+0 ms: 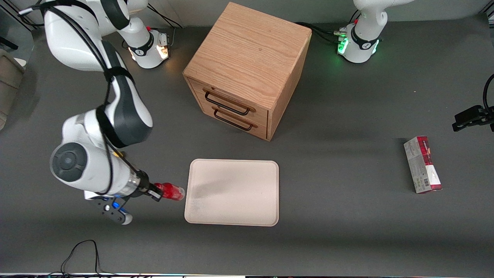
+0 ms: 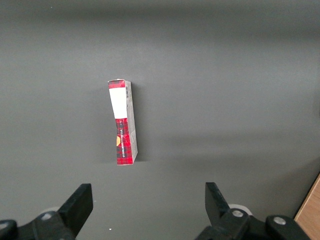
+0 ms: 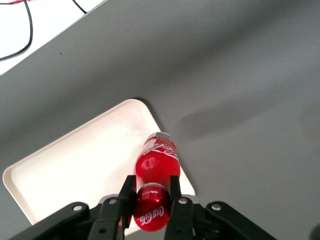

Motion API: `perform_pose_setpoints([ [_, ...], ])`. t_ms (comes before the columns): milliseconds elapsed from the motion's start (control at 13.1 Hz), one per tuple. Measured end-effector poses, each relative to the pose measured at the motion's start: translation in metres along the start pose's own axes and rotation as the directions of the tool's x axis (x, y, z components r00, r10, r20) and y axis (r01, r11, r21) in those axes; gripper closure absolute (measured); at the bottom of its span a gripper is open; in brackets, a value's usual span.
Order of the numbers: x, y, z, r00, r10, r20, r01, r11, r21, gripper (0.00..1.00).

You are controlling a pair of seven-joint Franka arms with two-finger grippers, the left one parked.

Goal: Place coke bottle on tray
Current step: 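Lower the bottle onto the tray's corner and open the right gripper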

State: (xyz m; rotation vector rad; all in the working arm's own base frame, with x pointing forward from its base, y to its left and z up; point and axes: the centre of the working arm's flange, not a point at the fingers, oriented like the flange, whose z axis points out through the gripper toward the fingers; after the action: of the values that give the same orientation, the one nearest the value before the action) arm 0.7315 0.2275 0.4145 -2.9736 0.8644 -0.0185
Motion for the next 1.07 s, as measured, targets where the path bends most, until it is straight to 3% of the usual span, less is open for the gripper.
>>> perform_pose_setpoints([
  [611,-0.016,-0.031,0.052,0.998,0.002,-0.062,-0.003,1.0,-0.019,0.69],
  [1070,-0.018,-0.038,0.073,0.997,0.003,-0.076,-0.004,1.0,-0.015,0.69],
])
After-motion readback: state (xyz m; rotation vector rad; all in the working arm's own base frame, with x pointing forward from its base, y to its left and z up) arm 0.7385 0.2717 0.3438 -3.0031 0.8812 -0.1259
